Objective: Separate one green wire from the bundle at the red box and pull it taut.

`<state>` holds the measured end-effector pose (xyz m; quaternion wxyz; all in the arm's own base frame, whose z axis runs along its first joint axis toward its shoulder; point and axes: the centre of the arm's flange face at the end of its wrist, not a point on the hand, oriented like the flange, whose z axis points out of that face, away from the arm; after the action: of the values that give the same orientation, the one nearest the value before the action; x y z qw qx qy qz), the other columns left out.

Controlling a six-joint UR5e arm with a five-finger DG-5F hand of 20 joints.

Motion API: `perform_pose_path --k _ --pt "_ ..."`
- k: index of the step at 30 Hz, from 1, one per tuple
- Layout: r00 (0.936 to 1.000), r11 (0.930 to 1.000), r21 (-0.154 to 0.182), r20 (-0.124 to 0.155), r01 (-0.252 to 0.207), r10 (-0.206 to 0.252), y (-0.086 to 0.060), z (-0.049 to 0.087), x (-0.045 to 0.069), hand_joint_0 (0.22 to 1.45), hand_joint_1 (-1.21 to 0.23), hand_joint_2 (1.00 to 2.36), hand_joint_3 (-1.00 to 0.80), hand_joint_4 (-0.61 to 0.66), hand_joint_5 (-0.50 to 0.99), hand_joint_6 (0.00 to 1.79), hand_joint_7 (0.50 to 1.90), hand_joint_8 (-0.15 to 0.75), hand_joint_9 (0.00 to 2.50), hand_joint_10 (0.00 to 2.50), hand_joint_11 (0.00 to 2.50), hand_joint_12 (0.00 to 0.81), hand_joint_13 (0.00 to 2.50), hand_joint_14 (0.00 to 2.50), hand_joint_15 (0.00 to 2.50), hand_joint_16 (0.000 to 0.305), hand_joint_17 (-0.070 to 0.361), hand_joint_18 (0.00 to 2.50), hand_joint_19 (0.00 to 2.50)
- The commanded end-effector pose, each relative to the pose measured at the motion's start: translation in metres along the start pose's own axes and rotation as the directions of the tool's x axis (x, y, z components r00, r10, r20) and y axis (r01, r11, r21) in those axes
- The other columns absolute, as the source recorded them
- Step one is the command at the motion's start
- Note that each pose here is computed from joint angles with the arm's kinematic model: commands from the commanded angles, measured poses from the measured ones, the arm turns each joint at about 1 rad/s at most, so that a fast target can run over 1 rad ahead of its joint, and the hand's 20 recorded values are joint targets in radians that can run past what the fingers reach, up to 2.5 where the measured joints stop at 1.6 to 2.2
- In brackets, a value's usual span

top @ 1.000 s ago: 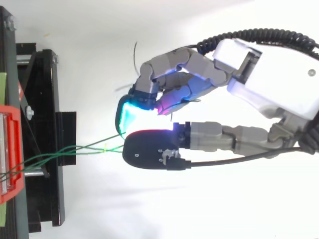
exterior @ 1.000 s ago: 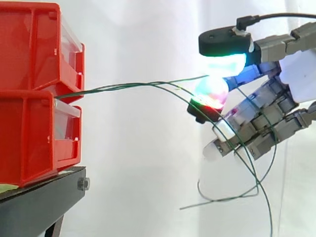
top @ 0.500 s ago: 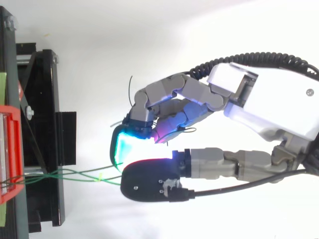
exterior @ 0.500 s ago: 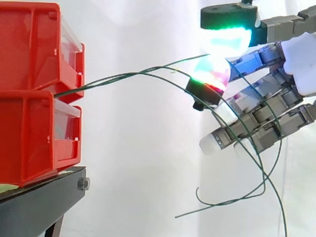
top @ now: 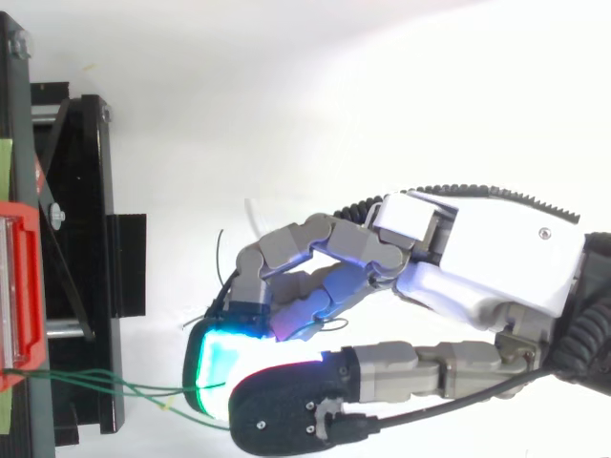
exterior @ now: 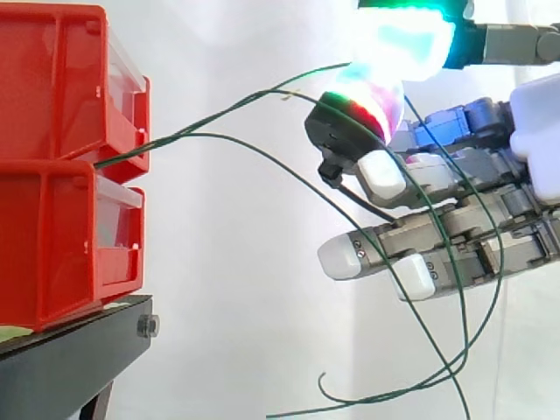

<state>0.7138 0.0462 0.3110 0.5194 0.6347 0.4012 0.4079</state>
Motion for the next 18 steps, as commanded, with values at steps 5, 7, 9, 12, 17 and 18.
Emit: perform_pose_path --k 5,7,9,12,17,18 --pt "0.9977 0.9977 0.008 -0.003 -0.068 0.068 -0.014 -0.002 -0.003 0.56 -0.70 1.02 -0.13 0.04 -0.09 0.88 1.06 0.285 1.00 0.02 0.52 0.354 0.57 0.01 0.26 0.053 0.119 0.58 0.40" --pt "0.9973 0.9973 0.001 -0.006 -0.074 0.074 -0.017 -0.001 -0.003 0.56 -0.70 1.02 -0.12 0.04 -0.09 0.88 1.06 0.284 1.01 0.02 0.54 0.353 0.58 0.01 0.26 0.053 0.119 0.58 0.41" --pt "0.9974 0.9974 0.000 -0.008 -0.071 0.071 -0.024 0.001 -0.006 0.56 -0.70 1.02 -0.13 0.04 -0.09 0.88 1.06 0.280 1.02 0.02 0.56 0.352 0.58 0.01 0.27 0.053 0.119 0.58 0.40" --pt "0.9993 0.9992 0.005 -0.004 -0.038 0.038 -0.032 0.002 -0.012 0.56 -0.69 1.02 -0.13 0.04 -0.09 0.88 1.06 0.278 1.05 0.02 0.68 0.350 0.59 0.01 0.28 0.053 0.118 0.58 0.41" --pt "0.9999 0.9999 -0.003 -0.004 -0.016 0.016 -0.033 0.003 -0.012 0.56 -0.69 1.02 -0.13 0.04 -0.09 0.88 1.06 0.285 1.08 0.02 0.82 0.351 0.60 0.01 0.30 0.052 0.118 0.59 0.41" --pt "0.9999 0.9999 -0.004 -0.005 -0.014 0.014 -0.032 0.003 -0.012 0.56 -0.69 1.02 -0.13 0.04 -0.09 0.88 1.06 0.286 1.08 0.02 0.83 0.351 0.60 0.01 0.30 0.052 0.118 0.59 0.41"
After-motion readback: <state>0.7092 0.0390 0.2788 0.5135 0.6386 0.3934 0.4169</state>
